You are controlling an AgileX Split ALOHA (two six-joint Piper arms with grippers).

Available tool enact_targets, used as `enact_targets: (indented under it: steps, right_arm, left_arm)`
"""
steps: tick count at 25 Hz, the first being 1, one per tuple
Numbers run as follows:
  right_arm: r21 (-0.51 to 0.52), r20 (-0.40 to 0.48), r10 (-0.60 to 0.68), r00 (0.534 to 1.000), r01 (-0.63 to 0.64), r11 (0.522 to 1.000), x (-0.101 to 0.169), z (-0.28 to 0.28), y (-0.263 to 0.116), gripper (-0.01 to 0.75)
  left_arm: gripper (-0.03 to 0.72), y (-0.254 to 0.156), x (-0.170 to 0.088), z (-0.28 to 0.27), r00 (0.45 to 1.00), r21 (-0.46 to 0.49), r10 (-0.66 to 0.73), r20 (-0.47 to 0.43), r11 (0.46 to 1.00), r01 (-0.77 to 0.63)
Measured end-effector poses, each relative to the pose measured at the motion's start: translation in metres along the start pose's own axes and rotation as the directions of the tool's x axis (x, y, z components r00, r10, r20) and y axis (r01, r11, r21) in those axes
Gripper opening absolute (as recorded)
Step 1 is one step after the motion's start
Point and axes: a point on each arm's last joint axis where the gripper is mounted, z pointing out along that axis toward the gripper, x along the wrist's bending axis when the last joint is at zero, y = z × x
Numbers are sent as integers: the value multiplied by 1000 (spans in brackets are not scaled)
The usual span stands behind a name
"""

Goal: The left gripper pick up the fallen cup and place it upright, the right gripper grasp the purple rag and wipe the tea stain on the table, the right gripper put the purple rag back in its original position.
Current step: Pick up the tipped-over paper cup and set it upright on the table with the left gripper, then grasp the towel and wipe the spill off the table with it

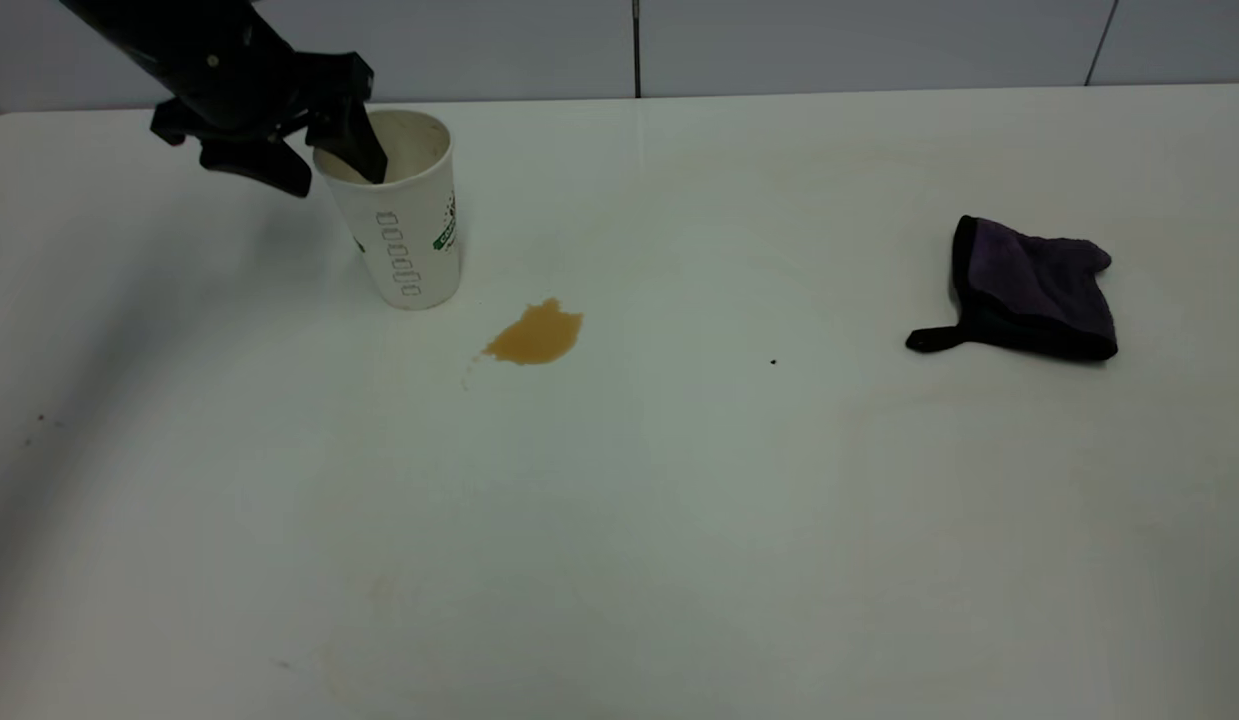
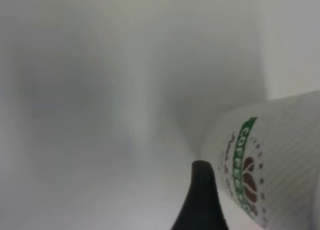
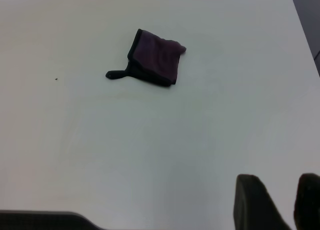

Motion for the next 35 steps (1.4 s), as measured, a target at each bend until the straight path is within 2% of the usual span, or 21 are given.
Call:
enact_targets:
  steps: [3, 6, 10, 19, 22, 26, 30, 35]
  right_arm:
    - [0, 0, 0, 1000, 0, 1000, 0, 0, 0, 238]
    - [0, 0, 0, 1000, 0, 1000, 0, 0, 0, 238]
    - [0, 0, 0, 1000, 0, 1000, 0, 0, 0, 238]
    - [0, 0, 0, 1000, 0, 1000, 0, 0, 0, 238]
    - [0, 0, 0, 1000, 0, 1000, 0, 0, 0, 238]
    - [0, 0, 0, 1000, 0, 1000, 0, 0, 0, 238]
    - [0, -1, 0, 1000, 0, 1000, 0, 0, 0, 238]
    - [0, -1, 0, 1000, 0, 1000, 0, 0, 0, 238]
  left_arm:
    - [654, 17, -11, -35, 998, -59, 55, 8, 997, -55]
    - [626, 31, -25, -76, 990, -123, 138, 11, 983, -136]
    - [576, 40, -45, -140, 963, -164, 268, 7, 951, -263]
    - [558, 18, -68, -273, 925, -140, 380, 14, 917, -375]
    - [558, 2, -69, -311, 930, -110, 366, 17, 925, -363]
    - [558, -19, -68, -354, 944, -74, 327, -39, 942, -329]
    - [557, -35, -69, -388, 958, -97, 237, -159, 962, -254]
    - [557, -66, -70, -420, 949, -146, 131, -286, 973, -178]
